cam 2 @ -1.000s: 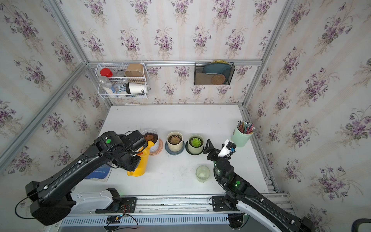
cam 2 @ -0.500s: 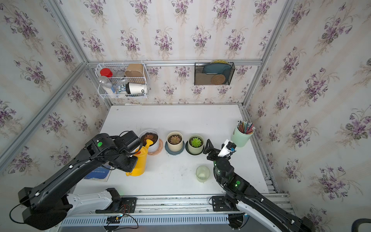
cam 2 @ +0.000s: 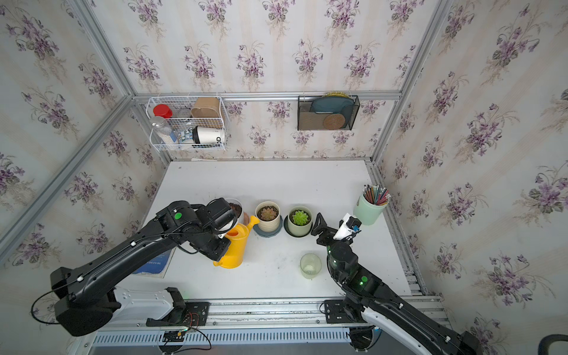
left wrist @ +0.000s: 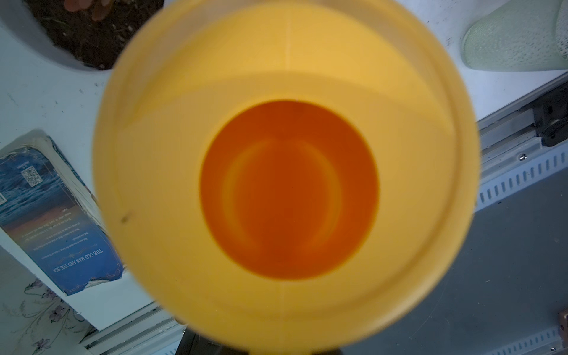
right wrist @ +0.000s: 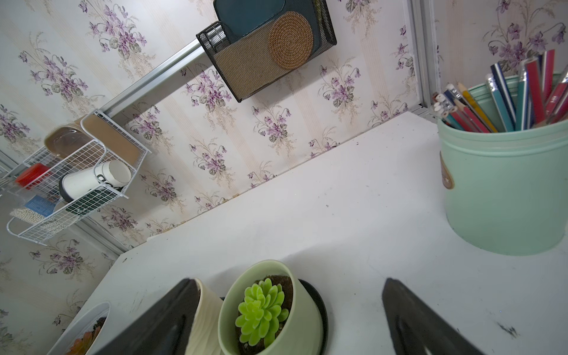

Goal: Water the succulent around the soil edge
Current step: Water the soil of the potted plant with water.

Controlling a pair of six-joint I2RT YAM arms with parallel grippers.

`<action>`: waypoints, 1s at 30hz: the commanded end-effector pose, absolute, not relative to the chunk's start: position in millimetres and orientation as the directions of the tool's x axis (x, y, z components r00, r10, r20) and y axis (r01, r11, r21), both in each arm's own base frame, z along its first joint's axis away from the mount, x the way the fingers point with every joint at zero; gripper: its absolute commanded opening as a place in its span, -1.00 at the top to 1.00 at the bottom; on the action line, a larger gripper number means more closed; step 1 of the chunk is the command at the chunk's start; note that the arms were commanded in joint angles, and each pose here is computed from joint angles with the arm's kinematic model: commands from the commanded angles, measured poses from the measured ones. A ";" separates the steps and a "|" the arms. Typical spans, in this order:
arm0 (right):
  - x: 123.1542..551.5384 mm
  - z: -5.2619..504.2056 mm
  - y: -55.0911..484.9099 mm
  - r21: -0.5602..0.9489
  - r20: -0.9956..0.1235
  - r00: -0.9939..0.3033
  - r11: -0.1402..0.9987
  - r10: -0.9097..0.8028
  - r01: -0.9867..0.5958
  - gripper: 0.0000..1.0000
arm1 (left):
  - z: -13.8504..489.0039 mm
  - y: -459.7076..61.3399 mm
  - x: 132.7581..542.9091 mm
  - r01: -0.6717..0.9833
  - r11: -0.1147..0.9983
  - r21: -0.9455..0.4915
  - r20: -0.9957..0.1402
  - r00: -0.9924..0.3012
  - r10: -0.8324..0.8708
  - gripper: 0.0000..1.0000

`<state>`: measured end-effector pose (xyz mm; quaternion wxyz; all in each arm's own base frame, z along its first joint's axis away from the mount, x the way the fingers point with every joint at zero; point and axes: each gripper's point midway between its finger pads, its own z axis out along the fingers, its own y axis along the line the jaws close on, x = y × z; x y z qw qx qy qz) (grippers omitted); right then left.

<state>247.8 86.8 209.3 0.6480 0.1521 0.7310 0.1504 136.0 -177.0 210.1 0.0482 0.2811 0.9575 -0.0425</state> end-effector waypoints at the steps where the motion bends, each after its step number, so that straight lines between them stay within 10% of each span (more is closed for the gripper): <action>1: 248.4 213.0 87.1 0.434 -0.895 -0.099 0.900 0.434 0.022 -0.97 | 206.5 -186.0 146.6 0.579 0.814 -0.035 -0.131 -0.810 0.571 1.00; 30: 248.2 213.5 85.3 0.436 -0.894 -0.095 0.899 0.437 0.027 -0.97 | 198.9 -221.7 165.8 0.632 0.773 -0.056 -0.094 -0.774 0.627 1.00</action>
